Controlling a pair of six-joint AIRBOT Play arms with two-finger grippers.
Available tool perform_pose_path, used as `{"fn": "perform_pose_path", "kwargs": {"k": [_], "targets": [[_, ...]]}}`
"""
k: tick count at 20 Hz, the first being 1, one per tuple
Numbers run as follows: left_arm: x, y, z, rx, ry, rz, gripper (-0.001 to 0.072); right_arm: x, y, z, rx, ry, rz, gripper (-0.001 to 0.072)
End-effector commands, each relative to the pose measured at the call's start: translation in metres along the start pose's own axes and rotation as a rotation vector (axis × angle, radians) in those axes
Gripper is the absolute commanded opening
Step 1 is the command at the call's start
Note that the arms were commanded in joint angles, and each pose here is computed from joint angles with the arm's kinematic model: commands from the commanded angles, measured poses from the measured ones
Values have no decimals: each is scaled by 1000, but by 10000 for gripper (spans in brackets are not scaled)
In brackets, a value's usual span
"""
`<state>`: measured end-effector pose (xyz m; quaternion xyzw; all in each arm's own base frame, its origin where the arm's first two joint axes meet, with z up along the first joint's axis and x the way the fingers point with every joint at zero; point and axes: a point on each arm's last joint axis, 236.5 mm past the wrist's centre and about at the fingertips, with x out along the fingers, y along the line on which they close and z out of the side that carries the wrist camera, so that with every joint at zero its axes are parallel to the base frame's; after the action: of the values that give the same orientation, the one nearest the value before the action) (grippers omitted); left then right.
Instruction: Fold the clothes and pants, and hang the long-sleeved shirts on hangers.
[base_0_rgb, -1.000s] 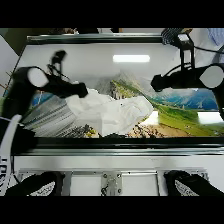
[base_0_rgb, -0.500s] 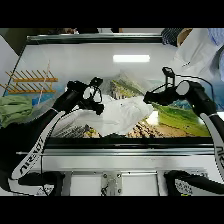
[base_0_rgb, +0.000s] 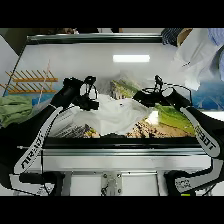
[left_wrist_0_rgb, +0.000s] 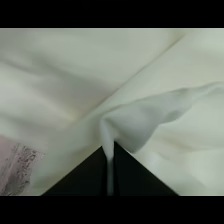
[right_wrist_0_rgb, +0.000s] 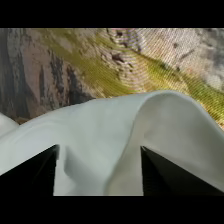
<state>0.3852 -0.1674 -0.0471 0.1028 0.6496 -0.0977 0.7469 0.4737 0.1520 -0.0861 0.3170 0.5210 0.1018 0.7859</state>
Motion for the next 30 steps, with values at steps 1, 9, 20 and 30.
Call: {"fn": "perform_pose_path", "kwargs": {"k": [1,9,20,30], "targets": [[-18,3,5,-8,-44,-5,20,15,2,6,1,-22,43,296],[-297,37,52,-95,-718,-73,19,-210,179,70,-640,-304,182,35],[-681,-2,-108,60,-1776,-467,19,-640,328,-48,-779,-1227,555,34],[-454,77,74,-297,-1159,-217,19,-456,284,55,-495,-770,376,34]]}}
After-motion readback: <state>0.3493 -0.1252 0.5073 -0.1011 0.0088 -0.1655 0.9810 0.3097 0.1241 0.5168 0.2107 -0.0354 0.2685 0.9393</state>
